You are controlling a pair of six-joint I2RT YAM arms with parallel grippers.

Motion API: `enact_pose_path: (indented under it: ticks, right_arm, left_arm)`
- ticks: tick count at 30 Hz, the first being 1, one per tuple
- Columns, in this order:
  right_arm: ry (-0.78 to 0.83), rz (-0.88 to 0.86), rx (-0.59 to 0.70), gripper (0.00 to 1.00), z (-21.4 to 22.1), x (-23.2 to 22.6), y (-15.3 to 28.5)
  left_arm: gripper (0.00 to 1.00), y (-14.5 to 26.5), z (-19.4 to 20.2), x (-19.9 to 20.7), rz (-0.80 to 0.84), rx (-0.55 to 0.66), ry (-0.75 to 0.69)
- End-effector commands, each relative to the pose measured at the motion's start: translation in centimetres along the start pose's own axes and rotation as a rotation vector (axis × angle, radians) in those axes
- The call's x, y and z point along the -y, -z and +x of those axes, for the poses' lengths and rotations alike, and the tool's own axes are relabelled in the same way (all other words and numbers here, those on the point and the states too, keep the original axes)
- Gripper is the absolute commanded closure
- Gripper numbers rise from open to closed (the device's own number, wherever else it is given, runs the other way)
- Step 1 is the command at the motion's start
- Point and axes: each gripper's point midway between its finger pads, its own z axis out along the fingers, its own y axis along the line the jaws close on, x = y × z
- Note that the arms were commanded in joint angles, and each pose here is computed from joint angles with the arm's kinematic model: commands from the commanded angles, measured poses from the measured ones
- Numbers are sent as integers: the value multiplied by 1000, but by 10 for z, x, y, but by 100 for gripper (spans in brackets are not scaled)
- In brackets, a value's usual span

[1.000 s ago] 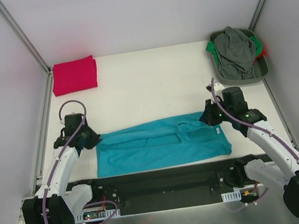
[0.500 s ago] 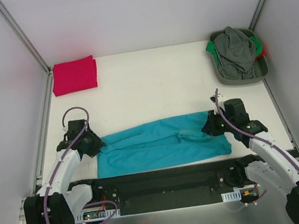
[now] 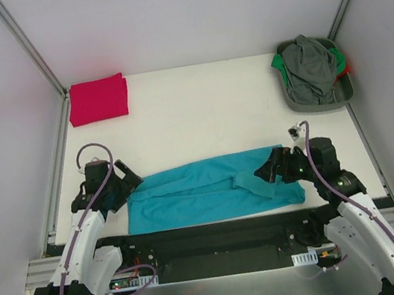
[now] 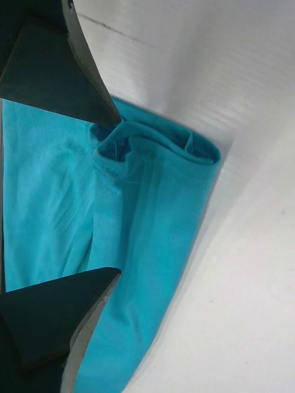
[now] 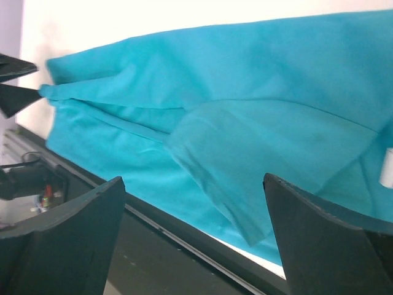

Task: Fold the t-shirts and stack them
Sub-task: Fold the other side of the tshirt into a rectangle

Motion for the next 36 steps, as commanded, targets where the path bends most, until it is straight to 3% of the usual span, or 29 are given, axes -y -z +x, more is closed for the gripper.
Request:
enact_pose_path:
  ticks: [1, 4, 7, 14, 19, 28, 36]
  right_arm:
    - [-80, -206, 12, 4, -19, -40, -13]
    - [-116, -337, -6, 4, -25, -62, -29]
    - [-99, -360, -23, 4, -21, -72, -48]
    - [-80, -264, -183, 4, 30, -71, -88]
    - [-100, -215, -310, 4, 71, -58, -97]
    - [-111, -148, -344, 4, 88, -40, -102]
    - [-110, -127, -343, 4, 94, -32, -98]
  left_arm:
    - [1, 10, 4, 31, 111, -84, -4]
    - [1, 9, 15, 52, 211, -178, -26]
    - [1, 4, 26, 68, 290, -246, -46]
    - [1, -22, 43, 45, 182, -324, -36]
    - [1, -25, 36, 26, 78, -252, -25]
    - [1, 20, -10, 12, -72, -31, -26]
    - [1, 51, -19, 53, 150, 39, 61]
